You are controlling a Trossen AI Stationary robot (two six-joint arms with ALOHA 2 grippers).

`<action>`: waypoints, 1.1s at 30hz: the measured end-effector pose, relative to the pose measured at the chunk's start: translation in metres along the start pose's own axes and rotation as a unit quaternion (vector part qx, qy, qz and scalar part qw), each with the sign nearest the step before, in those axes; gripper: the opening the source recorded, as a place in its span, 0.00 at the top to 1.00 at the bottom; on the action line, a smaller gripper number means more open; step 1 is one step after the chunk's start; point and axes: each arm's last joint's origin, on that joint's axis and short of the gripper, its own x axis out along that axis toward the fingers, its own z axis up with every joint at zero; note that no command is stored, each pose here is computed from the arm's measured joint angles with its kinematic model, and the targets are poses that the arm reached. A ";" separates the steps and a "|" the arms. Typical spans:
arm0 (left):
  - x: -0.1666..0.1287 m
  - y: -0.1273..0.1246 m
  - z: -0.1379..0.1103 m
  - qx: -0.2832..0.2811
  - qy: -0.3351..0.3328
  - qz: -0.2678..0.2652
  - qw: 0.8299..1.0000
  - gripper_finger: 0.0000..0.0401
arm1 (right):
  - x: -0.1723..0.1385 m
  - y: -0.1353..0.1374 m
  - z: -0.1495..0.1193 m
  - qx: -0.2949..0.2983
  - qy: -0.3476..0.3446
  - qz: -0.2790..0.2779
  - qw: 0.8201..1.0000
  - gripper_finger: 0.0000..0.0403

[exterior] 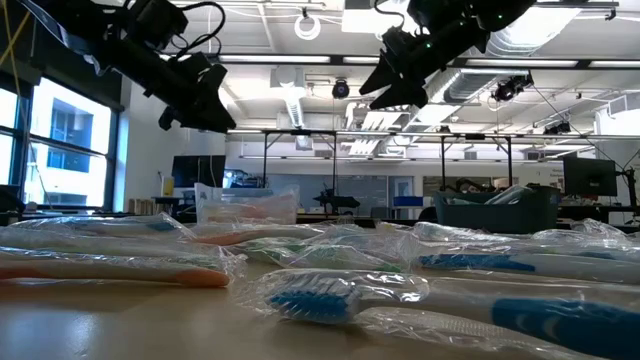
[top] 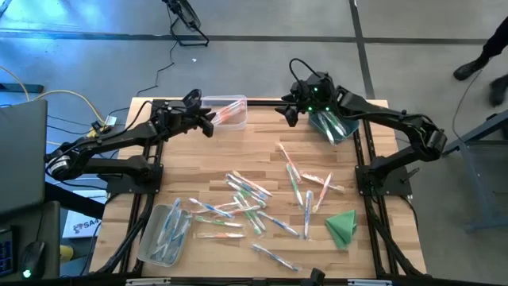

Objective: Pick & Place Toothbrushes
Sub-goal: Put the orange toothbrush into the transparent bin

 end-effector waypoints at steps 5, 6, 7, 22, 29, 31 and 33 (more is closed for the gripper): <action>0.000 0.000 0.002 0.000 -0.009 0.001 1.000 0.67 | 0.000 0.000 0.000 0.000 -0.001 -0.002 1.000 0.32; 0.000 0.000 0.002 0.000 -0.009 0.001 1.000 0.67 | 0.000 0.000 0.000 0.000 -0.001 -0.002 1.000 0.32; 0.000 0.000 0.002 0.000 -0.009 0.001 1.000 0.67 | 0.000 0.000 0.000 0.000 -0.001 -0.002 1.000 0.32; 0.000 0.000 0.001 0.000 -0.007 0.003 1.000 0.67 | 0.000 -0.001 0.000 0.064 -0.002 -0.013 0.998 0.32; 0.000 0.000 0.001 0.000 -0.008 0.008 1.000 0.67 | -0.001 -0.001 -0.012 0.122 0.056 -0.023 0.991 0.32; 0.000 0.000 0.001 -0.001 -0.008 0.008 1.000 0.67 | -0.001 0.000 -0.019 0.133 0.092 -0.028 0.986 0.32; 0.000 0.000 0.001 -0.001 -0.008 0.008 1.000 0.67 | -0.003 0.003 -0.027 0.137 0.133 -0.033 0.981 0.32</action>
